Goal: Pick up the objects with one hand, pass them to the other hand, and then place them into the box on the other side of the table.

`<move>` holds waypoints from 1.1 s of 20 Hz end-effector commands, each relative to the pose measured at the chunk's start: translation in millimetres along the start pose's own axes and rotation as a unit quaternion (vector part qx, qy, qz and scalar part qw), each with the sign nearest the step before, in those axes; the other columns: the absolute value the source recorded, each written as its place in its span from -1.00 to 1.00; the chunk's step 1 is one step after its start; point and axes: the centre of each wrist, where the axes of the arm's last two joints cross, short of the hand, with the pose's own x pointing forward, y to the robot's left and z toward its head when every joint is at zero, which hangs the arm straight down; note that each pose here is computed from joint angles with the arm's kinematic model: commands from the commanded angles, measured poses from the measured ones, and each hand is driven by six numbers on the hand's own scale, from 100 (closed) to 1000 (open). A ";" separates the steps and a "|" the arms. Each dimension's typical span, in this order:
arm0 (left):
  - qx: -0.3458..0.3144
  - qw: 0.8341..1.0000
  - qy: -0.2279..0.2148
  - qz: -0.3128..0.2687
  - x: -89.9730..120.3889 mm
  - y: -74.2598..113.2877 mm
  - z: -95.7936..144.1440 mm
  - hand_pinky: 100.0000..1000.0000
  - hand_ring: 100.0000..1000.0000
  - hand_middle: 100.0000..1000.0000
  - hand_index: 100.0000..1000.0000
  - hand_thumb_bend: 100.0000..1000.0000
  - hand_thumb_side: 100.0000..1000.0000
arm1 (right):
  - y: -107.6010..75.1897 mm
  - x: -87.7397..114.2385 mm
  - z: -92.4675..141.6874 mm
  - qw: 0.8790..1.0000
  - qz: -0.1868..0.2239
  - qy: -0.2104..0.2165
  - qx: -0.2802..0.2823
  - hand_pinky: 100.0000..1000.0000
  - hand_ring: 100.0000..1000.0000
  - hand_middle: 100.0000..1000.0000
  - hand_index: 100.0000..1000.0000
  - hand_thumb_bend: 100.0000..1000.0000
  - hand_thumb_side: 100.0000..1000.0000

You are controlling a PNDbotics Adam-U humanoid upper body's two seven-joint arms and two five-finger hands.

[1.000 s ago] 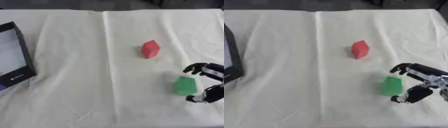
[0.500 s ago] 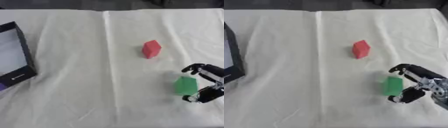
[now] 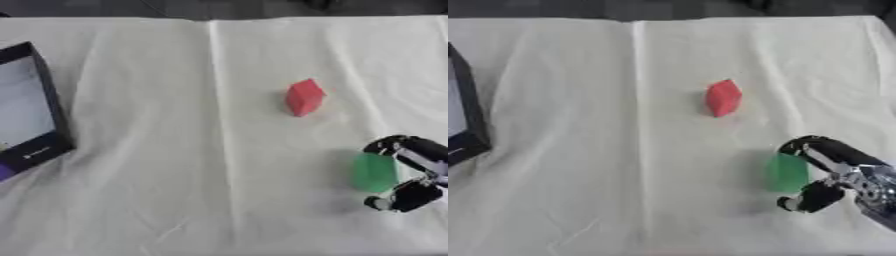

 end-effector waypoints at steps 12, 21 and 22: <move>-0.002 1.000 -0.015 -0.007 7.0 3.1 -1.1 0.81 0.72 0.32 0.49 -1.00 0.52 | -7.7 8.3 -0.3 0.999 -0.001 0.008 -0.035 0.63 0.38 0.12 0.26 -1.00 -1.00; -0.016 1.000 -0.014 -0.011 11.0 2.4 -4.1 0.80 0.70 0.32 0.48 -1.00 0.50 | -53.1 36.5 -8.7 0.963 0.019 -0.109 -0.246 0.49 0.12 0.00 0.10 -1.00 -1.00; -0.022 1.000 -0.013 -0.011 12.7 1.8 -5.4 0.80 0.70 0.32 0.49 -1.00 0.50 | -57.0 41.5 -9.5 0.955 0.031 -0.126 -0.268 0.49 0.12 0.00 0.10 -1.00 -1.00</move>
